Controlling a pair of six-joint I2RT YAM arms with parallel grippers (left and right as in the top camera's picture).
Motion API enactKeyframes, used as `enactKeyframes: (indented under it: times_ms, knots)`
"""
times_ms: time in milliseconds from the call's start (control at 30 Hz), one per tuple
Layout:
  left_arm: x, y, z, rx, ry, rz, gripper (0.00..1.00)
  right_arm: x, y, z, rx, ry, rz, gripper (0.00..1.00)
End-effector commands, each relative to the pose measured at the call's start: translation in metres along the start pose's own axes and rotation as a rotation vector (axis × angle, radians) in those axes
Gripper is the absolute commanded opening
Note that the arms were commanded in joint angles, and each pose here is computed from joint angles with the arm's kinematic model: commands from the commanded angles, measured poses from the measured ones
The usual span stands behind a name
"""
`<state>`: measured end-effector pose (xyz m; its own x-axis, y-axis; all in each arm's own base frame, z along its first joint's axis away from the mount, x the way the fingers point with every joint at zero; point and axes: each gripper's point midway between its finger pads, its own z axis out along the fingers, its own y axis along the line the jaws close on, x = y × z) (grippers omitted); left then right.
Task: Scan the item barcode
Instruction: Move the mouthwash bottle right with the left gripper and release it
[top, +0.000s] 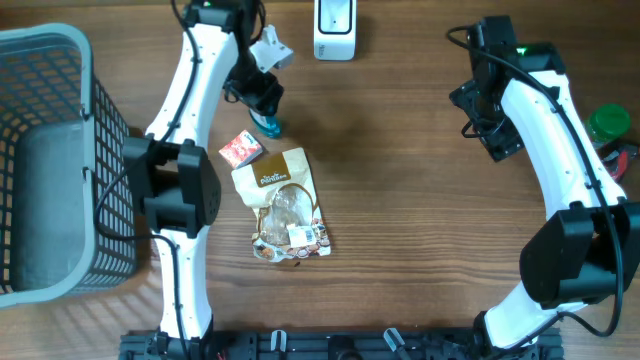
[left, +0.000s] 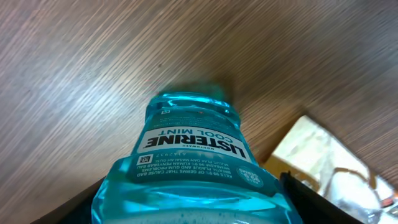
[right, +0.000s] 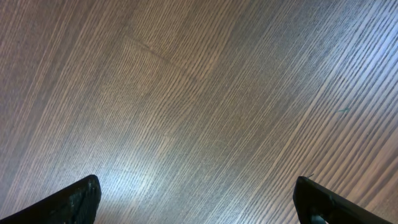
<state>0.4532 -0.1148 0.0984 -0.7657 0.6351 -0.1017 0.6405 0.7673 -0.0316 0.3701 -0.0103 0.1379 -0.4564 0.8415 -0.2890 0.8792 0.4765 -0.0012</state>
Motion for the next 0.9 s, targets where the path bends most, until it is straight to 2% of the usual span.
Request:
enactKeyframes:
  times_ms: [0, 133, 367, 533, 867]
  knots:
    - [-0.016, -0.028, -0.018, 0.005, -0.048, -0.059, 0.74, 0.003, -0.001, 0.007, 0.018, 0.009, -0.01, 1.0]
    - [-0.026, -0.054, -0.016, 0.019, -0.046, -0.14, 0.75, 0.003, -0.001, 0.007, 0.018, 0.01, -0.01, 1.0]
    - [-0.039, -0.111, -0.013, 0.054, -0.031, -0.195, 0.76, 0.003, -0.002, 0.007, 0.019, 0.01, -0.018, 1.0]
    - [-0.046, -0.155, -0.012, 0.108, -0.028, -0.158, 0.76, 0.003, -0.002, 0.007, 0.019, 0.009, -0.036, 1.0]
    - [-0.047, -0.178, -0.011, 0.137, -0.014, -0.243, 0.72, 0.0, -0.004, 0.007, 0.029, 0.001, -0.033, 1.0]
